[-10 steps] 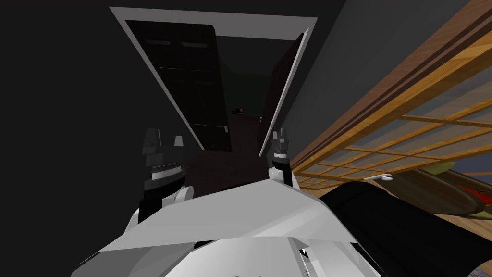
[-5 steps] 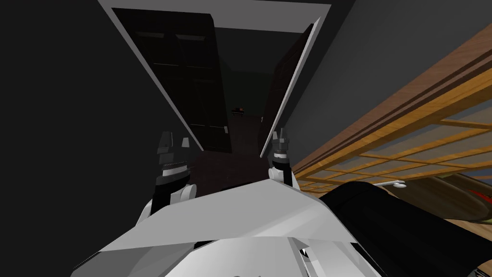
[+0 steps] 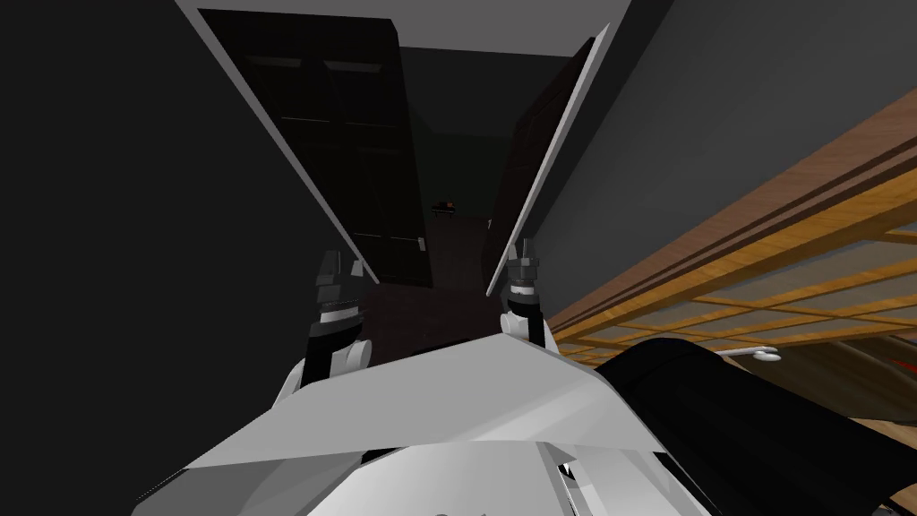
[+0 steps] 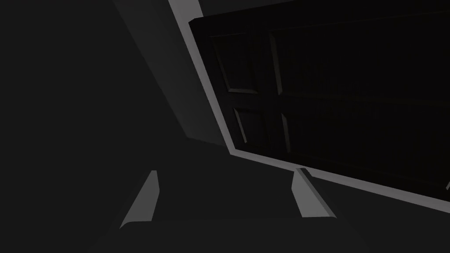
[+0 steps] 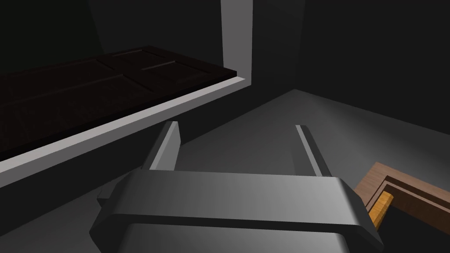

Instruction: Push the door open

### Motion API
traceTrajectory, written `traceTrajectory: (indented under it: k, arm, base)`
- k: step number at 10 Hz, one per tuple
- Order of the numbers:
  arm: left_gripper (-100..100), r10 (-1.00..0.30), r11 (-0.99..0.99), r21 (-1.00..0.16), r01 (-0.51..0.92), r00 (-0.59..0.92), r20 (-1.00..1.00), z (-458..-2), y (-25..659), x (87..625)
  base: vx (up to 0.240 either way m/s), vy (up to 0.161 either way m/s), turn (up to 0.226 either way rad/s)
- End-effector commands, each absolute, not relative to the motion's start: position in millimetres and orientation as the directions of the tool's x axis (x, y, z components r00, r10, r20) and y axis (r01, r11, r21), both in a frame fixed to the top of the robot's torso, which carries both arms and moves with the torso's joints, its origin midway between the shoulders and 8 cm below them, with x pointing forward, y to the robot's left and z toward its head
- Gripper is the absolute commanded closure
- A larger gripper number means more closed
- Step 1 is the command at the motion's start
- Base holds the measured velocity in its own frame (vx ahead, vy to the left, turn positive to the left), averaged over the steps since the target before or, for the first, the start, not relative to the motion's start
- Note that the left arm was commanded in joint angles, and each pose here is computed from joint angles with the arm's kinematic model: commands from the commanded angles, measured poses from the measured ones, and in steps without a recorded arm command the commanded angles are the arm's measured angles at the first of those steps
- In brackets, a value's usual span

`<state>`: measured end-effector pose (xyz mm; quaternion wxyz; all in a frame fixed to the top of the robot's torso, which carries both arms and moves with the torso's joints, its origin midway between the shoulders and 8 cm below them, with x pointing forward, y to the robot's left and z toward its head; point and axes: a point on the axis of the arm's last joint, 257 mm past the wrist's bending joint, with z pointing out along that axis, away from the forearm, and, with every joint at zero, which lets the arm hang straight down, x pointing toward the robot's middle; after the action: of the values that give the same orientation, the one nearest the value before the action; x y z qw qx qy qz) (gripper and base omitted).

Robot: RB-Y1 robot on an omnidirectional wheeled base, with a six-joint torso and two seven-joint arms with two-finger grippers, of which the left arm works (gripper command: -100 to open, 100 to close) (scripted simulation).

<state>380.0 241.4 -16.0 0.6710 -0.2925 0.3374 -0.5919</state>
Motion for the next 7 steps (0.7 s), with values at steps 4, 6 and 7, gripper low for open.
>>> traceTrajectory:
  k: [4, 6, 7]
  arm:
    - [-100, -0.992, 0.121, -0.822, 0.557, 0.038, -0.121, -50, 235, 398]
    - [-100, -0.992, 0.120, -0.829, 0.546, 0.030, -0.123, -59, 233, 403]
    - [-100, -0.992, 0.118, -0.836, 0.536, 0.022, -0.126, -67, 232, 407]
  base:
    - [0.105, 0.006, 0.002]
    - [0.070, 0.013, 0.000]
    - [0.057, 0.010, 0.001]
